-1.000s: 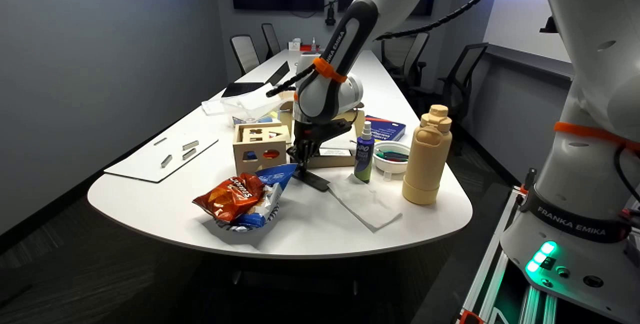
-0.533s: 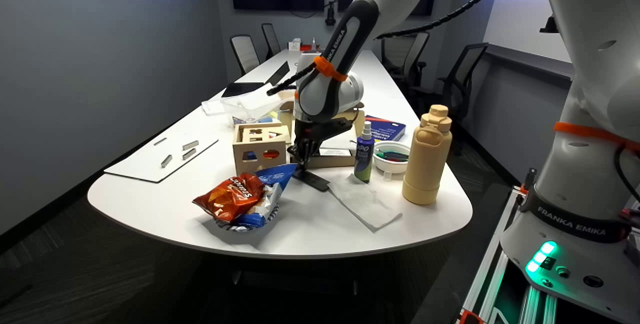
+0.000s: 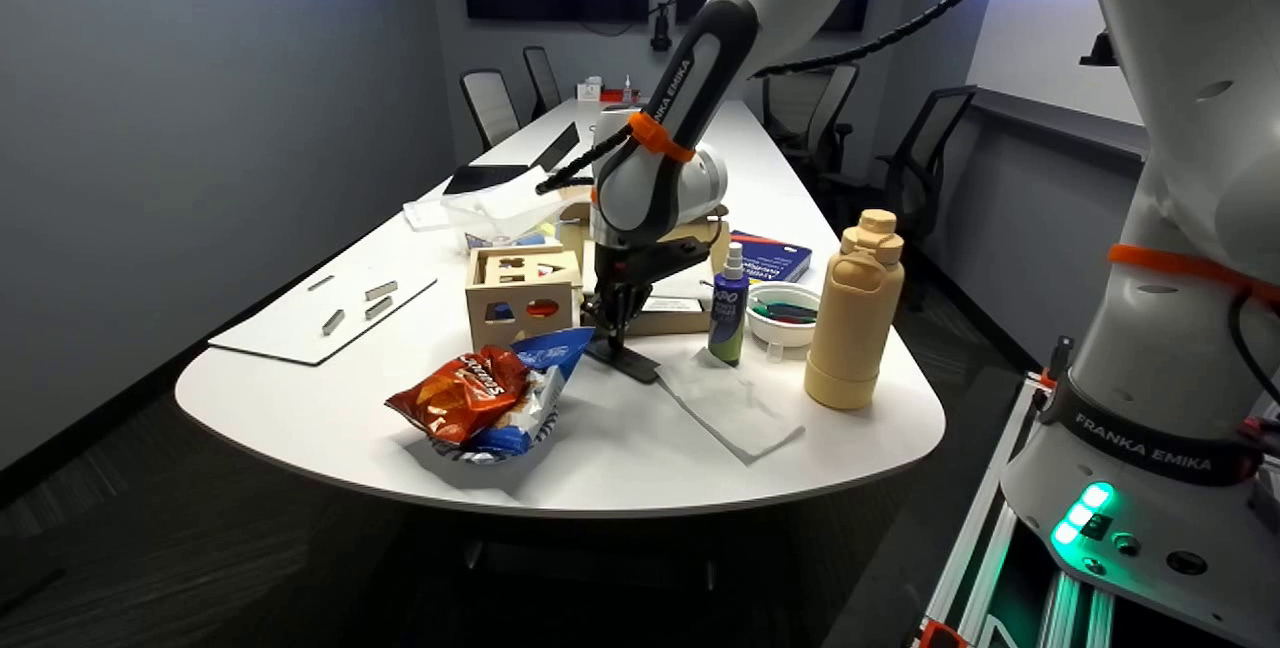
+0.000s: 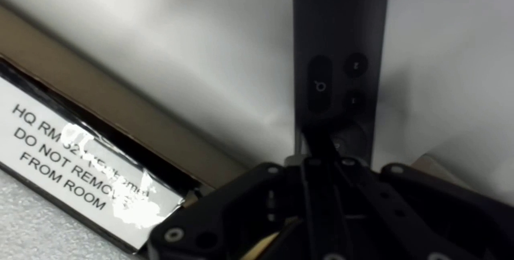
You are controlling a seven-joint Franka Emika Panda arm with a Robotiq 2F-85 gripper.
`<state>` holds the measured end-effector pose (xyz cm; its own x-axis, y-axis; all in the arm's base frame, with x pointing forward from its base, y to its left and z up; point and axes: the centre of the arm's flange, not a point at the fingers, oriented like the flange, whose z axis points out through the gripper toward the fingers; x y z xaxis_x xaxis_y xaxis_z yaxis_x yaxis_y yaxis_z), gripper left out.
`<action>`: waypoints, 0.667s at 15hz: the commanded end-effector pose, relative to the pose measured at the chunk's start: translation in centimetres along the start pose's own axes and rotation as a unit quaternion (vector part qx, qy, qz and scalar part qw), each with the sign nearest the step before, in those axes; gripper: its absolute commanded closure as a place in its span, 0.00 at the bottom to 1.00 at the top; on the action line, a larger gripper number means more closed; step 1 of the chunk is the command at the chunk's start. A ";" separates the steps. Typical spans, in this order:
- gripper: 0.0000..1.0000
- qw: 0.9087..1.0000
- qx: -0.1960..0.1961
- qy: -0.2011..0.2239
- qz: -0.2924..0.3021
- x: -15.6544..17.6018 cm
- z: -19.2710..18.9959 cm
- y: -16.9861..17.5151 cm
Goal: Press one button on the remote control.
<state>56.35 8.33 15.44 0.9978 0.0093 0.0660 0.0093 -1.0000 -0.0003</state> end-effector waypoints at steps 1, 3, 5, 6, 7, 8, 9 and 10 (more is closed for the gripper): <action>1.00 1.000 0.002 -0.007 0.004 -0.5 -1.3 -0.6; 1.00 1.000 0.005 -0.005 0.003 -0.4 -1.4 -0.8; 1.00 1.000 0.008 -0.006 0.001 -0.5 -1.5 -1.2; 1.00 1.000 0.008 -0.005 -0.001 -0.6 -1.4 -1.4; 1.00 1.000 0.006 -0.003 -0.002 -0.6 -1.3 -1.6; 1.00 1.000 0.005 -0.001 -0.002 -0.6 -1.2 -1.6; 1.00 1.000 0.004 0.000 -0.002 -0.5 -1.1 -1.6; 1.00 1.000 0.004 0.000 0.001 -0.4 -1.1 -1.4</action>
<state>56.21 9.66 15.82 0.9976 0.0261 0.0649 0.0270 -0.9996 -0.0128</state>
